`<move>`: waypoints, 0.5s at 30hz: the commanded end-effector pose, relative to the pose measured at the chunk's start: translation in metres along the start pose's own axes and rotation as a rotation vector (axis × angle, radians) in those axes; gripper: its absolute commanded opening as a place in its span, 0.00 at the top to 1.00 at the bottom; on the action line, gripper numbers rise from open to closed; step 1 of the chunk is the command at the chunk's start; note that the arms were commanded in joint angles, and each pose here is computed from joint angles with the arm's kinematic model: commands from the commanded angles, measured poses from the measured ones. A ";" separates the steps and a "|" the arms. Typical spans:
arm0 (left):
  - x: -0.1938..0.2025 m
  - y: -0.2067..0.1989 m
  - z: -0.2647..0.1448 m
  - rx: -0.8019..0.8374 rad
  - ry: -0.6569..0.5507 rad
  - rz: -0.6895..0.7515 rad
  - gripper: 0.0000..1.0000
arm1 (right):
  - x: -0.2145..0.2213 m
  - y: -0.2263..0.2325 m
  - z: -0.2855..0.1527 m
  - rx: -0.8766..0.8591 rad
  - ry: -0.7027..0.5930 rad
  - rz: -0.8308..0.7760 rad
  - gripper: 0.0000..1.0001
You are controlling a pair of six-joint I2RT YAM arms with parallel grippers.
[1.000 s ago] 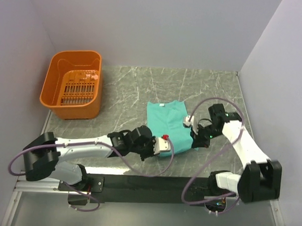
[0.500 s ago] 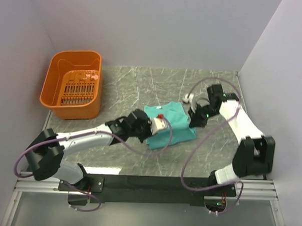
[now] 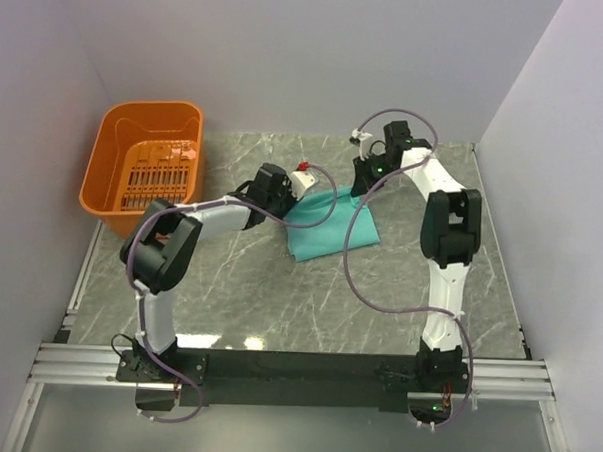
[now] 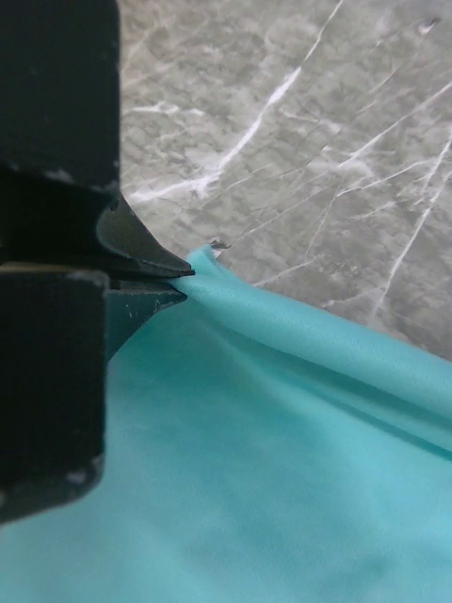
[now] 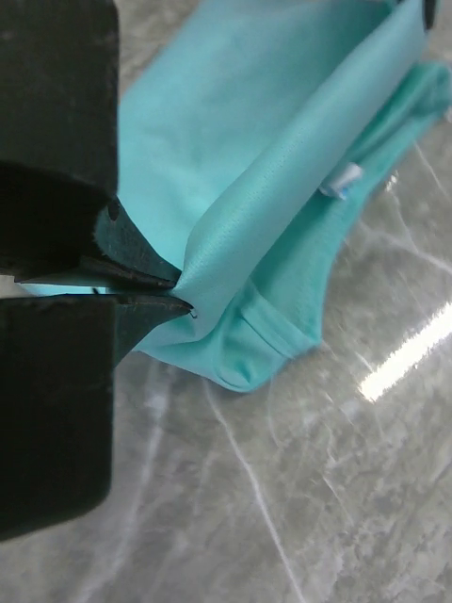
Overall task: Fold and stack the t-shirts
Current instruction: Fold the tshirt
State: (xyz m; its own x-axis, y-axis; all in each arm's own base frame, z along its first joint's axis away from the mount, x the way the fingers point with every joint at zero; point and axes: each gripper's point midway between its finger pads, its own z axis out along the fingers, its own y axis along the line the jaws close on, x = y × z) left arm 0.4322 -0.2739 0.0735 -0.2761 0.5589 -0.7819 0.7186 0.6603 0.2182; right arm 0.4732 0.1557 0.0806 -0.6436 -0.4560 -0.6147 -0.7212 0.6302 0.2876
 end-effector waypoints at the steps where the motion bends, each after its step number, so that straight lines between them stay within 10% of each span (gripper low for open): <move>1: -0.026 0.019 0.010 -0.033 -0.053 -0.004 1.00 | -0.037 -0.020 0.001 0.110 -0.068 0.055 1.00; 11: -0.022 0.018 0.037 0.004 -0.019 0.035 0.99 | -0.022 -0.023 0.007 0.128 -0.038 0.048 1.00; 15: -0.023 0.027 0.040 -0.046 -0.008 0.007 0.93 | -0.021 -0.030 0.005 0.183 -0.041 0.080 0.85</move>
State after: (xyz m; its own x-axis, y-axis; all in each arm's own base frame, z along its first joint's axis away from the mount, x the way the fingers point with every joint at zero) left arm 0.4698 -0.2871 0.0614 -0.2783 0.5767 -0.7681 0.7180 0.6561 0.2324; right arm 0.4948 0.1555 0.0491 -0.7186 -0.4102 -0.5616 -0.6276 0.7304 0.2696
